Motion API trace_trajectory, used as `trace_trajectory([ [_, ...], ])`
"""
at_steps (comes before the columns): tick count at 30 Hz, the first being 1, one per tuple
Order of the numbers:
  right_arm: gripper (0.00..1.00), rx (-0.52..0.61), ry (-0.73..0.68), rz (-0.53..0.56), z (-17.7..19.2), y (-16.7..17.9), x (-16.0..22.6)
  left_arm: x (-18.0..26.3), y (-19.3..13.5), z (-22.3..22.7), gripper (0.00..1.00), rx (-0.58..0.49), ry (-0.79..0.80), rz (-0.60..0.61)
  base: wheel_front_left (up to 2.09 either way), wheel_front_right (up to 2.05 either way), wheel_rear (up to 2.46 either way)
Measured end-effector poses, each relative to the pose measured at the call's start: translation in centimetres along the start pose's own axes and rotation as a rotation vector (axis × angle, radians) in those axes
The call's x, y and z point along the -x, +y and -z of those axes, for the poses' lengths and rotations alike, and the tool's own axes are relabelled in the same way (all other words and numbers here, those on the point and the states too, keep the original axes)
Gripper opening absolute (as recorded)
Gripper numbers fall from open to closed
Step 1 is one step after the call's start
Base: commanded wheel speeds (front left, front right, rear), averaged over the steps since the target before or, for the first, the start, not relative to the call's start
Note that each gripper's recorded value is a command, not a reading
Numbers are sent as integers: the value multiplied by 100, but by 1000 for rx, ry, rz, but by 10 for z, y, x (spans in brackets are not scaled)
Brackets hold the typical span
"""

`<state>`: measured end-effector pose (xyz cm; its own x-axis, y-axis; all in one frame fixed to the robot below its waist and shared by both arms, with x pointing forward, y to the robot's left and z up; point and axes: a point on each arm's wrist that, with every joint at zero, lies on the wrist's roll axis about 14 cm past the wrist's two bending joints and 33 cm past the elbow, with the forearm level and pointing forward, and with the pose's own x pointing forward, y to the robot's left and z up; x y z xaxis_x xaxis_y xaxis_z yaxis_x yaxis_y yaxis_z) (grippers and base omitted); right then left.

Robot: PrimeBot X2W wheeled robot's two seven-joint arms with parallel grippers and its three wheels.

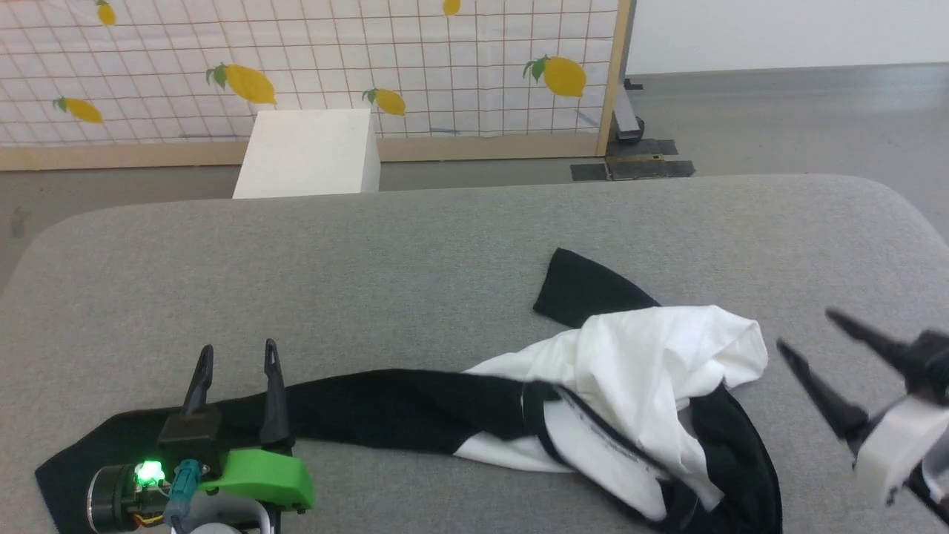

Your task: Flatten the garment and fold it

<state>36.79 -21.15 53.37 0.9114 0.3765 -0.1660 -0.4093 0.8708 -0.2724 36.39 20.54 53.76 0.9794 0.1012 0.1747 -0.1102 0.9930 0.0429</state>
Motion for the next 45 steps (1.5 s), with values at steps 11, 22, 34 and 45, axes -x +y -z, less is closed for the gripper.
trace_trajectory([
  [11, 100, 147, 146, -218, -55, 32, -61, 6, 15, 5, 100, -14, 19, -43, 0, 0, 0],
  [22, 100, 187, 640, -393, 33, 70, -117, -9, 18, 12, 100, -32, 33, -56, 0, 0, 0],
  [34, 0, 142, 788, -570, 107, 129, -113, -14, 35, 24, 100, -59, 70, -109, 0, 0, 0],
  [45, 0, 220, 234, -506, -23, 103, -143, -9, 32, 0, 100, -42, 0, -97, 0, 0, 0],
])
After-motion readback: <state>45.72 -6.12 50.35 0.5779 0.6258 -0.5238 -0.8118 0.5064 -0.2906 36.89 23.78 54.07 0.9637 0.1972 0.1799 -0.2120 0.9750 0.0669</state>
